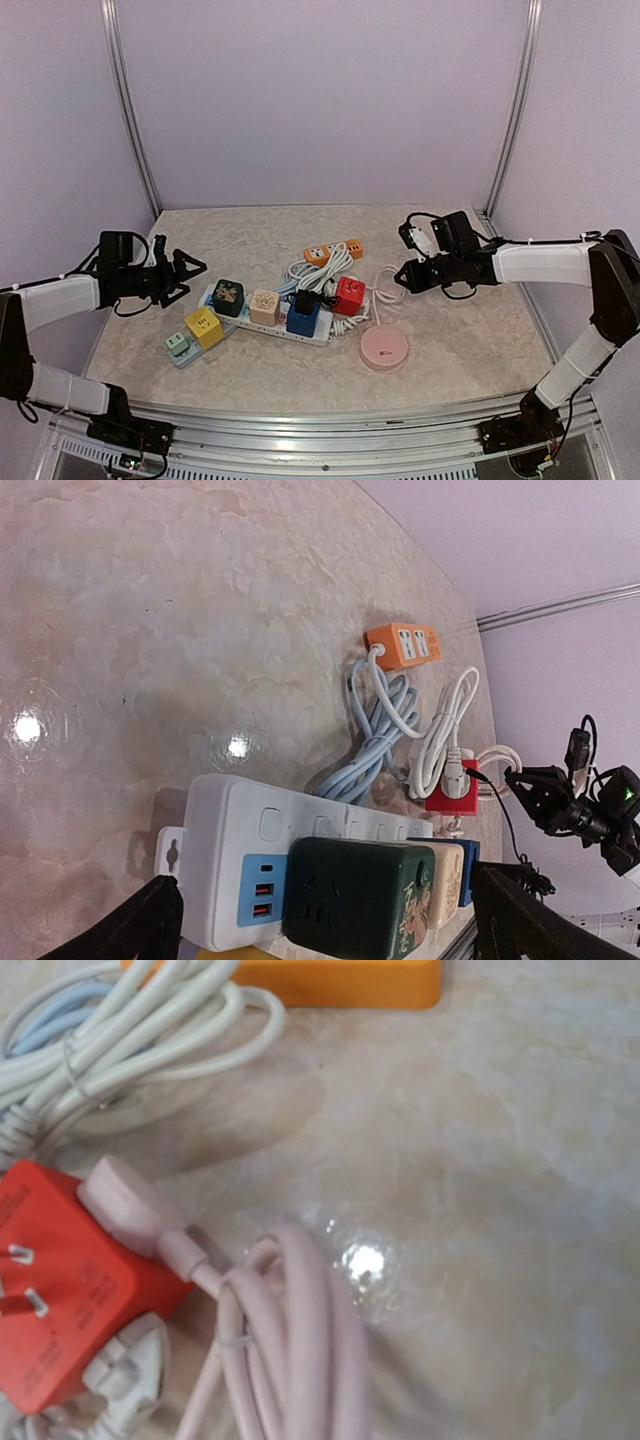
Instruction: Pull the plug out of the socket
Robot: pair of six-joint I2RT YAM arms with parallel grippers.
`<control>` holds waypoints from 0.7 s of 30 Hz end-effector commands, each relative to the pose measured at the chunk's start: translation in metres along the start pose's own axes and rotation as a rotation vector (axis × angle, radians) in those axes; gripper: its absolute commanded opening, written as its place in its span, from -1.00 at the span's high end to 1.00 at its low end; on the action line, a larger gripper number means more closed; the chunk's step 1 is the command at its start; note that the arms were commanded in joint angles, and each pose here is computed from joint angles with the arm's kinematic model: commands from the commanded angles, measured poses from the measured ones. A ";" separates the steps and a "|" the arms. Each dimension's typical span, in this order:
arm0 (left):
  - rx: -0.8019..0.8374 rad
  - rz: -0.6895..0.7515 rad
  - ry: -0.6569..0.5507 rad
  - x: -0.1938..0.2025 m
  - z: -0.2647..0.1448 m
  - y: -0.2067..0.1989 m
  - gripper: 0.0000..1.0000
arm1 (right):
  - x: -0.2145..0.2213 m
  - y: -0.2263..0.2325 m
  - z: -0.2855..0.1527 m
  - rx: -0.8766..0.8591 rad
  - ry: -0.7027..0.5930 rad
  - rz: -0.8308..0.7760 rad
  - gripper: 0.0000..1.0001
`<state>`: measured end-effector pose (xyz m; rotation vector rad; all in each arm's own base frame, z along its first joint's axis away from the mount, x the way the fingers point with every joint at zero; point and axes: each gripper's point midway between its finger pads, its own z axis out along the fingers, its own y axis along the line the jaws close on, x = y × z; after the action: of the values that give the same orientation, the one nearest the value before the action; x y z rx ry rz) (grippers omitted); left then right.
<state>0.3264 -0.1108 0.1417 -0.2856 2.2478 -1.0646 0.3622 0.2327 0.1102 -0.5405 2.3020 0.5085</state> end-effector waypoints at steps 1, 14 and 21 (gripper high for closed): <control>0.036 0.001 0.027 -0.006 0.008 -0.005 -0.96 | -0.013 -0.035 -0.017 0.139 -0.072 0.046 1.00; 0.063 -0.062 0.113 -0.003 0.042 0.017 -0.54 | -0.017 -0.027 -0.018 0.101 -0.087 0.056 1.00; 0.074 -0.092 0.147 0.000 0.056 0.028 -0.46 | -0.024 -0.025 -0.019 0.087 -0.100 0.057 1.00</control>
<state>0.3537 -0.1246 0.0912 -0.3230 2.3638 -1.2153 0.3591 0.2318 0.1110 -0.5036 2.3046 0.5336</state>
